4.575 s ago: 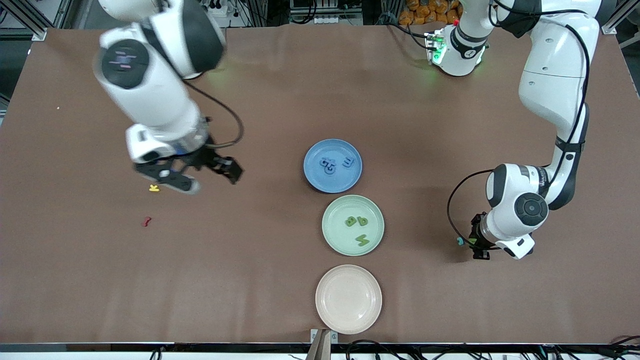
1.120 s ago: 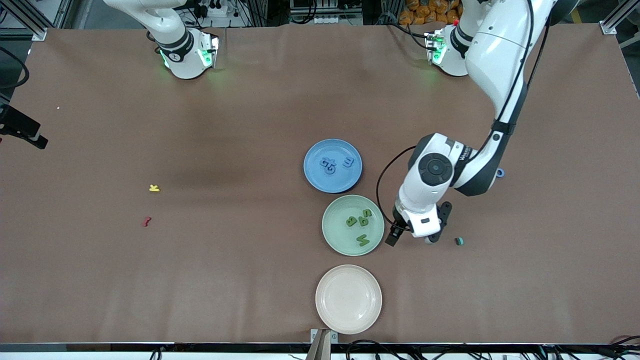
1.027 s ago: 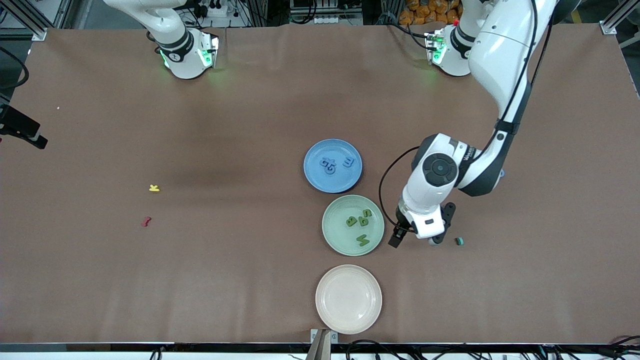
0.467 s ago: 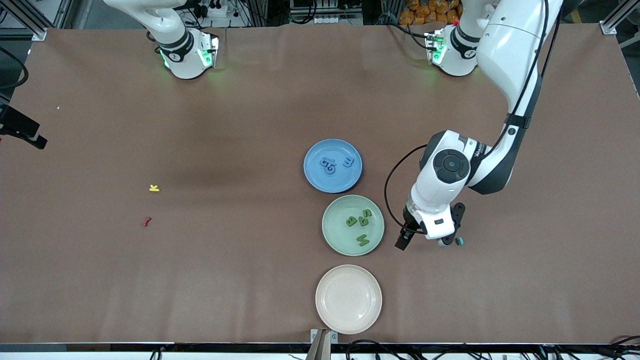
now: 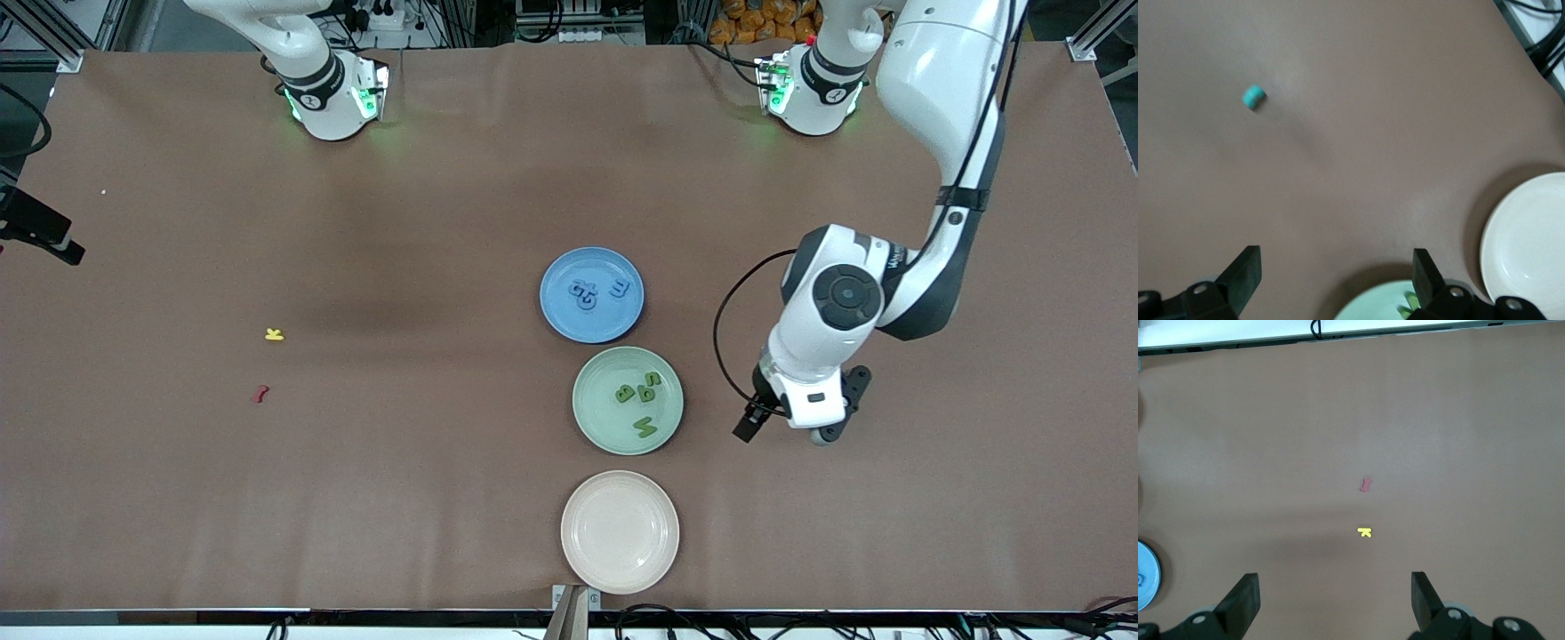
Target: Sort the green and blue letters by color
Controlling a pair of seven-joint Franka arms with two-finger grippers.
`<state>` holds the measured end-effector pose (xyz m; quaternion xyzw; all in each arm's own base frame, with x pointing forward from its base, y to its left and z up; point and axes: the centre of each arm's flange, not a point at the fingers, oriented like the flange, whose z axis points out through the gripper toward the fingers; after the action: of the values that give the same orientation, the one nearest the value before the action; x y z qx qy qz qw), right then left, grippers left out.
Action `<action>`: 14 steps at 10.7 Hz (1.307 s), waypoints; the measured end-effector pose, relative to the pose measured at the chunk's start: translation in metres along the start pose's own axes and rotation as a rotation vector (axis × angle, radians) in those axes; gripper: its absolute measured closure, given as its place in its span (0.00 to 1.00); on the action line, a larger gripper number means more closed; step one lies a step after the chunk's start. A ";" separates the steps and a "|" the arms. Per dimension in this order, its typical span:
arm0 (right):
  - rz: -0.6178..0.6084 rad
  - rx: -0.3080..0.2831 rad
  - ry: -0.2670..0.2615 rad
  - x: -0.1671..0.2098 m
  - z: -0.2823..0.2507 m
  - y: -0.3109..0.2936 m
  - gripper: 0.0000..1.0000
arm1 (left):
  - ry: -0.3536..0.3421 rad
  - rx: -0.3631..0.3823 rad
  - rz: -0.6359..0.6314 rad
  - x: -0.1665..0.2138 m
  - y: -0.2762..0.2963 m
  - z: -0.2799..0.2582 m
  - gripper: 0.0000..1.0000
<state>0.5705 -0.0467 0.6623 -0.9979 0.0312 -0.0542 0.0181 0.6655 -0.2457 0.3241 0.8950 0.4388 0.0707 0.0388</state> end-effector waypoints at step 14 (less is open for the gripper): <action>-0.025 0.007 -0.031 -0.025 -0.025 -0.012 0.00 | -0.035 0.121 0.568 0.107 -0.127 -0.134 0.00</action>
<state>0.5438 -0.0340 0.6854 -0.9989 0.0181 -0.0390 0.0213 0.6102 -0.0822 0.4492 0.9838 0.1732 0.0368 -0.0284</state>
